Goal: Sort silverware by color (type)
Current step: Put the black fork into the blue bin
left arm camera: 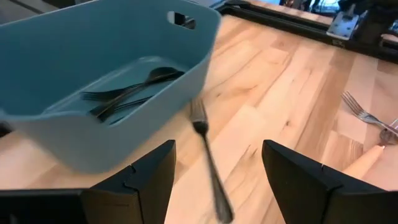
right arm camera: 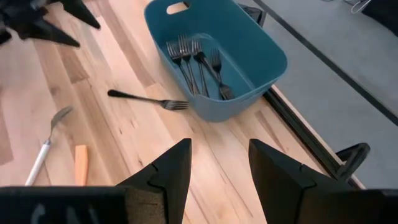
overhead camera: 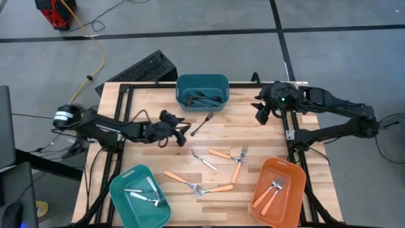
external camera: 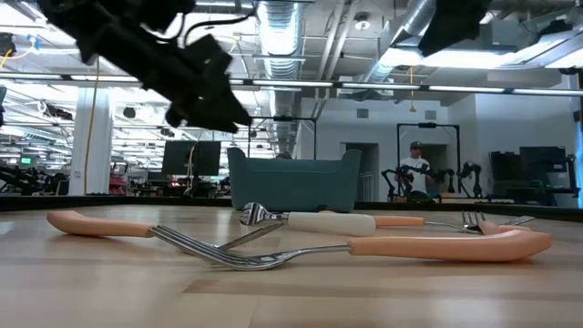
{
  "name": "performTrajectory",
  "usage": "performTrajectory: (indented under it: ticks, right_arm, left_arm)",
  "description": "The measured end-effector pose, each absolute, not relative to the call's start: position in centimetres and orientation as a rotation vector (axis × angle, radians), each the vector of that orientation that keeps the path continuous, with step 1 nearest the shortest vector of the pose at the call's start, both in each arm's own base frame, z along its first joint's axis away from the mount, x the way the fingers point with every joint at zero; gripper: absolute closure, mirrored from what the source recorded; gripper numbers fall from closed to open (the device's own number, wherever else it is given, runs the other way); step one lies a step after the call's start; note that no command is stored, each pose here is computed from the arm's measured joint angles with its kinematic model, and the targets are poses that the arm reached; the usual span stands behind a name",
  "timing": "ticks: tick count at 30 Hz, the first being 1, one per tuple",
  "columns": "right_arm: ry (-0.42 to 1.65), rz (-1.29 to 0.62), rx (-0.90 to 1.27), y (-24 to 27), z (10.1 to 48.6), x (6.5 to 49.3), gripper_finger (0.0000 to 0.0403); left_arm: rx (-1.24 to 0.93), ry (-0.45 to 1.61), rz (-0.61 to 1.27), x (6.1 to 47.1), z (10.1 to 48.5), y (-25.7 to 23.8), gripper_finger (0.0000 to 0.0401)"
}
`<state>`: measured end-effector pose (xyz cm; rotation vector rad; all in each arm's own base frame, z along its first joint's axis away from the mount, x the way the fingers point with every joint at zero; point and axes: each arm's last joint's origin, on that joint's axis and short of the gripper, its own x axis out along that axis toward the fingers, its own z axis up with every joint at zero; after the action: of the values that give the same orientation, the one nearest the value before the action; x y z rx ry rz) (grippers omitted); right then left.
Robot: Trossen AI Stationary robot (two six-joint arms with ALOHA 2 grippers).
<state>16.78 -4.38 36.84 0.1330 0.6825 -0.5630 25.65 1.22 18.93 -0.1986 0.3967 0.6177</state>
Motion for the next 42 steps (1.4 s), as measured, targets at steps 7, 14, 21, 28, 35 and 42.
performTrajectory:
  ticks: [7,14,21,28,35,42]
  right_arm:
    - [0.663,-0.561,0.134,-4.4,37.0,17.0,0.0218]
    - [0.670,-0.562,0.133,-4.4,36.9,16.9,0.0218]
    - [0.676,-0.560,0.130,-4.4,36.9,16.9,0.0218]
    - [0.686,-0.558,0.123,-4.4,36.8,16.9,0.0218]
    - [0.686,-0.558,0.122,-4.4,36.8,16.9,0.0218]
    - [0.686,-0.558,0.123,-4.4,36.8,16.9,0.0218]
  left_arm:
    - [-0.062,0.534,0.691,30.6,17.8,1.4,0.0179]
    - [-0.065,0.596,0.685,34.0,16.4,2.8,0.0179]
    - [-0.195,0.616,0.709,34.1,15.1,6.1,0.0171]
    - [-0.216,0.586,0.633,34.4,15.5,6.4,0.0139]
    - [-0.209,0.612,0.627,34.3,15.2,5.5,0.0136]
    - [-0.217,0.628,0.635,34.5,14.2,5.4,0.0136]
